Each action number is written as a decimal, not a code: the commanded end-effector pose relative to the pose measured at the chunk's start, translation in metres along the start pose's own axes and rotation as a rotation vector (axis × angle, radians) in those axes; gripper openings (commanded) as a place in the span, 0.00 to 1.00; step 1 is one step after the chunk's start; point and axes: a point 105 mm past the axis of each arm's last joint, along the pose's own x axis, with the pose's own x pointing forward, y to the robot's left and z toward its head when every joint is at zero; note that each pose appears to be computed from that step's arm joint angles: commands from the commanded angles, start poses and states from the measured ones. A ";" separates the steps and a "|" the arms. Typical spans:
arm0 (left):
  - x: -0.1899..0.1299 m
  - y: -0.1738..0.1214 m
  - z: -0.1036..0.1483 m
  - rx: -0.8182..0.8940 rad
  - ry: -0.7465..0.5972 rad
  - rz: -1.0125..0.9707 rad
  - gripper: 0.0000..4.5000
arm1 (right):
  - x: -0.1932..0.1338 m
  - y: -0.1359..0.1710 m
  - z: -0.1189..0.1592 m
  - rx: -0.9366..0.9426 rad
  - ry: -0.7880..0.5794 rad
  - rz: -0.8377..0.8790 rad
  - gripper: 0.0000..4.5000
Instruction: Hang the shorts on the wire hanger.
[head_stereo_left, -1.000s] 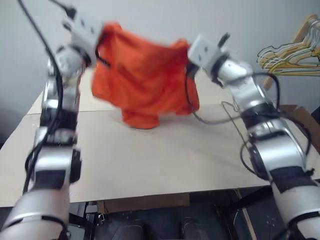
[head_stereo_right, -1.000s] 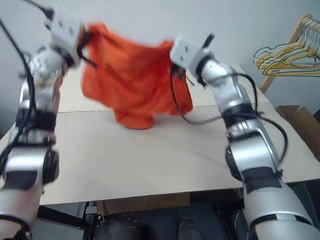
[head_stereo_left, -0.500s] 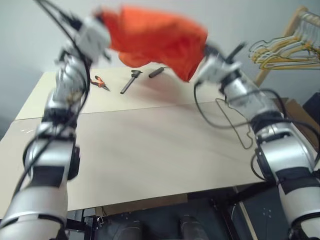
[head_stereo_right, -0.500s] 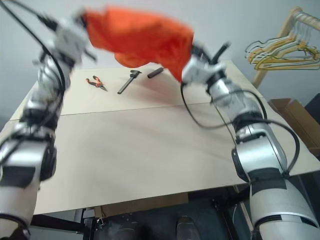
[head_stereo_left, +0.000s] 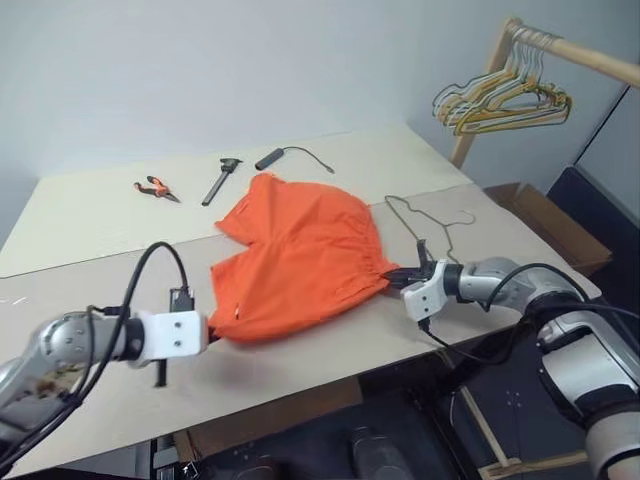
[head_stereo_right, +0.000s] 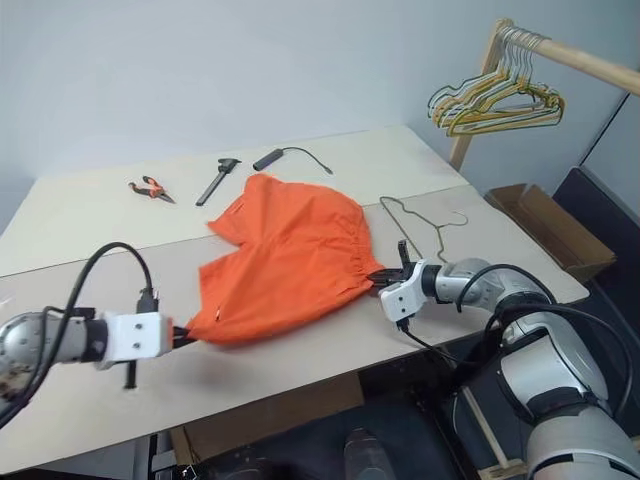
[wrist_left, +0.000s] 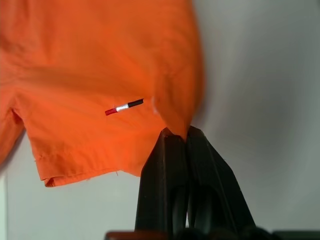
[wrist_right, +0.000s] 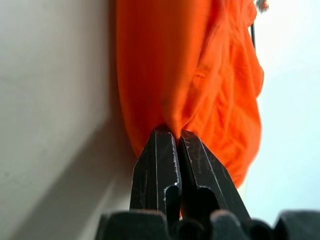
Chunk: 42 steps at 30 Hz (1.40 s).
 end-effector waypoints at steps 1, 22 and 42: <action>-0.014 -0.011 0.009 0.020 0.020 -0.082 0.00 | -0.005 0.000 -0.001 -0.039 0.007 -0.008 0.01; -0.046 0.009 0.029 -0.062 -0.127 -0.024 0.68 | -0.084 -0.004 0.037 0.277 -0.045 -0.049 0.74; -0.050 0.083 0.111 -0.240 -0.718 0.223 0.99 | -0.128 0.023 -0.116 1.482 0.951 -0.497 1.00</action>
